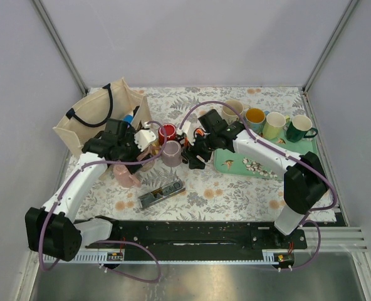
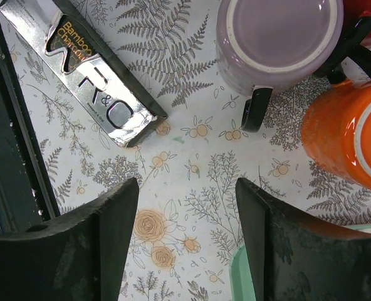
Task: Turn the mug right side up
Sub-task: Move the cup to the center of the board.
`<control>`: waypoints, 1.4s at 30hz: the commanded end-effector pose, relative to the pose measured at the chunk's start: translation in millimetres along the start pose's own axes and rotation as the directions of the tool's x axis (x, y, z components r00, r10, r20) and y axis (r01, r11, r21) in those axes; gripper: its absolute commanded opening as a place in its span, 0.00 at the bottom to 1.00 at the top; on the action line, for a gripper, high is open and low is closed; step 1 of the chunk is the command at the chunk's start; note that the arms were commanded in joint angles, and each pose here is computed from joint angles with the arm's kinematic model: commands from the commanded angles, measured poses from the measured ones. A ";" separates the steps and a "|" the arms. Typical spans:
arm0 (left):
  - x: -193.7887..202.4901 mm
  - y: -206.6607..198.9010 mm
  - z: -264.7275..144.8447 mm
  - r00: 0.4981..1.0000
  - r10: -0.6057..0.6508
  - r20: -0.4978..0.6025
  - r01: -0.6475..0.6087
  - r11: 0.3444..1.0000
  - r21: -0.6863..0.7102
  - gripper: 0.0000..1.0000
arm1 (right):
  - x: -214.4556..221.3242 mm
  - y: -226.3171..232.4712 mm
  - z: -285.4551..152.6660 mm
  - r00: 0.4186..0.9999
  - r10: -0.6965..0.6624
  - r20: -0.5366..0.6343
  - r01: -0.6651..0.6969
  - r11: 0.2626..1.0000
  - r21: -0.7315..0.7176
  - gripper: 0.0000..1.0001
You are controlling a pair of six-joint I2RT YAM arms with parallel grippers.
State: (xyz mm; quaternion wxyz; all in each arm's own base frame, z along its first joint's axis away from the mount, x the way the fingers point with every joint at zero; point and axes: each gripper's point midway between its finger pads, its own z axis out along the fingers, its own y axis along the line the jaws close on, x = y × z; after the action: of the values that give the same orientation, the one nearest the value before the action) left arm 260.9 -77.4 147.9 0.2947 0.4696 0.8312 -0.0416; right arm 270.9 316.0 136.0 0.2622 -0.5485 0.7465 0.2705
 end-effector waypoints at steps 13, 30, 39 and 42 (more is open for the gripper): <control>-51.6 64.1 56.6 0.995 -0.096 0.031 0.101 0.972 -0.213 0.97 | 0.9 -3.0 -16.6 0.999 -0.038 0.005 0.038 0.998 0.044 0.73; -21.6 -11.0 64.9 0.998 -0.003 0.056 0.001 0.999 0.034 0.78 | -1.0 -20.2 -0.9 0.999 0.030 -0.010 -0.029 0.998 0.055 0.73; -17.6 -44.1 56.2 0.991 0.050 0.126 -0.066 0.990 0.127 0.76 | -2.8 -24.2 14.6 0.998 0.068 -0.010 -0.067 0.997 0.030 0.73; -23.2 -49.3 56.4 0.988 0.043 0.148 -0.065 0.987 0.147 0.76 | -1.4 -33.9 24.1 0.995 0.093 -0.020 -0.092 0.994 0.056 0.73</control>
State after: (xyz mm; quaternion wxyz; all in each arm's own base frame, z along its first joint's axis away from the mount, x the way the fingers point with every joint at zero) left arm 285.0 -123.8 116.9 0.3489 0.4946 0.7938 -0.0590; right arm 285.1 312.0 110.7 0.2332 -0.5275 0.7761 0.2552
